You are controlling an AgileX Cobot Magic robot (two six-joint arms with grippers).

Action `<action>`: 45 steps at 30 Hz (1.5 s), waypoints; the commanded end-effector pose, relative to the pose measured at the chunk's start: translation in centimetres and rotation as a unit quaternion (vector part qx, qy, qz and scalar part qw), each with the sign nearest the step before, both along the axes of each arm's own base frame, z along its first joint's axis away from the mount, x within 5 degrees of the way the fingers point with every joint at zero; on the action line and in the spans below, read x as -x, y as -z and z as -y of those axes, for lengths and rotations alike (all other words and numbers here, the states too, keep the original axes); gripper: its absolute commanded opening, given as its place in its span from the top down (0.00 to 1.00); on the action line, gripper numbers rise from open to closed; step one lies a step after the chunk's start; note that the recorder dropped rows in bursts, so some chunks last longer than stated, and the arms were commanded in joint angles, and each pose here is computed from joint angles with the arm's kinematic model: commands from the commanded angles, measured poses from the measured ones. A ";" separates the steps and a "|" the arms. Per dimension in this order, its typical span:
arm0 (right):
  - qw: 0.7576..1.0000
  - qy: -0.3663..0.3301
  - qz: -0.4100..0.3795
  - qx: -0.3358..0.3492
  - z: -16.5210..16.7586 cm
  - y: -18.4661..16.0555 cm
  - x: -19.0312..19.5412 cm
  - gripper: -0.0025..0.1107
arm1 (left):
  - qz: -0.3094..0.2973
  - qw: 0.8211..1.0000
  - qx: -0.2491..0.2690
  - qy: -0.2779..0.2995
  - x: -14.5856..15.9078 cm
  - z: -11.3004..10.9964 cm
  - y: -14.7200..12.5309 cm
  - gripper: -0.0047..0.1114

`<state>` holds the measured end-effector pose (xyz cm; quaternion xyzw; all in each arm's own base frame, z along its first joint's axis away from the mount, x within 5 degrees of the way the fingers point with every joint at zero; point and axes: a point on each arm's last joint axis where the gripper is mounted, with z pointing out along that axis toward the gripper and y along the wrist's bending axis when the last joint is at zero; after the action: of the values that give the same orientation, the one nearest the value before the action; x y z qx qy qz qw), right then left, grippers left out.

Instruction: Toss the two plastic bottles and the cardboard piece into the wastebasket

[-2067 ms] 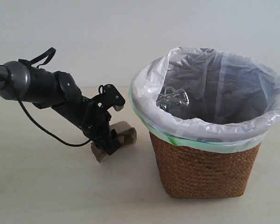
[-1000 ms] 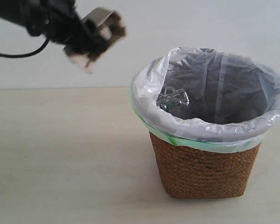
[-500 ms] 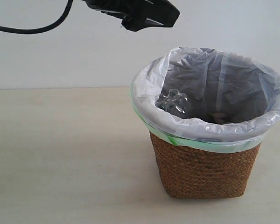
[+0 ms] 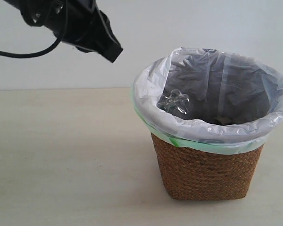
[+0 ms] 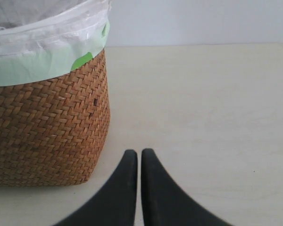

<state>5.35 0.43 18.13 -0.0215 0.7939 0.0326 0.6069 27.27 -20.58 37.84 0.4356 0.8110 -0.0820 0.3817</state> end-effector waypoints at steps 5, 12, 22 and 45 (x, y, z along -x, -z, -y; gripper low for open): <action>1.000 0.003 0.007 0.005 0.1 -0.1 0.0 0.98 | 0.027 0.997 0.059 -0.045 4.4 -3.7 -0.6 0.93; 1.000 0.003 0.007 0.005 0.1 -0.1 0.0 0.98 | 0.069 0.987 0.127 -0.065 10.2 -7.9 -1.2 0.93; 1.000 0.003 0.007 0.005 0.1 -0.1 0.0 0.98 | 0.121 0.951 0.268 -0.100 17.3 -13.2 0.3 0.93; 1.000 0.003 0.007 0.005 0.1 -0.1 0.0 0.98 | 0.102 0.947 0.282 -0.114 20.2 -15.2 4.2 0.93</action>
<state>5.35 0.43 18.13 -0.0215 0.7939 0.0326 0.6069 7.13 -5.41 33.70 0.2253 0.7543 -0.2167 0.5773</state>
